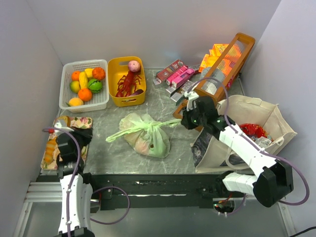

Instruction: Place the mixed food into the grocery bags and tie them

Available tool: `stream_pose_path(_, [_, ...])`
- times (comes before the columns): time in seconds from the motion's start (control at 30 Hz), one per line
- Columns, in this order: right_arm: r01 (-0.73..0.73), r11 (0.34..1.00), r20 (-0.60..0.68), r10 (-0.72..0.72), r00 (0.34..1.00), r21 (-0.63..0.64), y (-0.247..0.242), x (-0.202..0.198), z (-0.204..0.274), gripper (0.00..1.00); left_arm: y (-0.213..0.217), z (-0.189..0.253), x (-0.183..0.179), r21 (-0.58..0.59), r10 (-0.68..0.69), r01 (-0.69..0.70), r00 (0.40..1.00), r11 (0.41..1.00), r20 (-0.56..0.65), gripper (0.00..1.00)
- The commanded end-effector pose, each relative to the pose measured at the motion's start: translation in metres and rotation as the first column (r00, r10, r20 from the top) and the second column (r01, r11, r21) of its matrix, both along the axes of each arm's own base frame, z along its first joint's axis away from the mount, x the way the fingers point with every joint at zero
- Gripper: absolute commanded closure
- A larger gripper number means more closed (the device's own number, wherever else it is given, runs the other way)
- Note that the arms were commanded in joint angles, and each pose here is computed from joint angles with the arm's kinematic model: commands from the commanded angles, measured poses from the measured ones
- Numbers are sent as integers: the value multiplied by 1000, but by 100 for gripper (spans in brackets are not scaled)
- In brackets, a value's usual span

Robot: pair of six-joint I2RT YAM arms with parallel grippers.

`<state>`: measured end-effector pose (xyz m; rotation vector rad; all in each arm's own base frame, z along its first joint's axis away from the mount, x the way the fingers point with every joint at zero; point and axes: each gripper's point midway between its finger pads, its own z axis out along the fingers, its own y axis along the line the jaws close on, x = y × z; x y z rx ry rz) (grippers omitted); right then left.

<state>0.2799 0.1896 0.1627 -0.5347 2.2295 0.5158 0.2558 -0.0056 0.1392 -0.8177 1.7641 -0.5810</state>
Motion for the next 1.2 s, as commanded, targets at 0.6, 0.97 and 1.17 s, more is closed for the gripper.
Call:
stream_pose_path(0.6, [-447, 884, 302, 468, 831, -140, 130, -22, 95, 1, -15, 121, 48, 456, -299, 267, 954, 849, -2, 6])
stream_pose_path(0.97, [-503, 808, 93, 552, 829, -307, 186, 5, -1, 1, -60, 123, 89, 492, -430, 379, 903, 784, -10, 2])
stream_pose_path(1.17, [-537, 780, -5, 566, 824, -320, 193, 3, -46, 1, -50, 106, 95, 531, -402, 374, 913, 760, -67, 1])
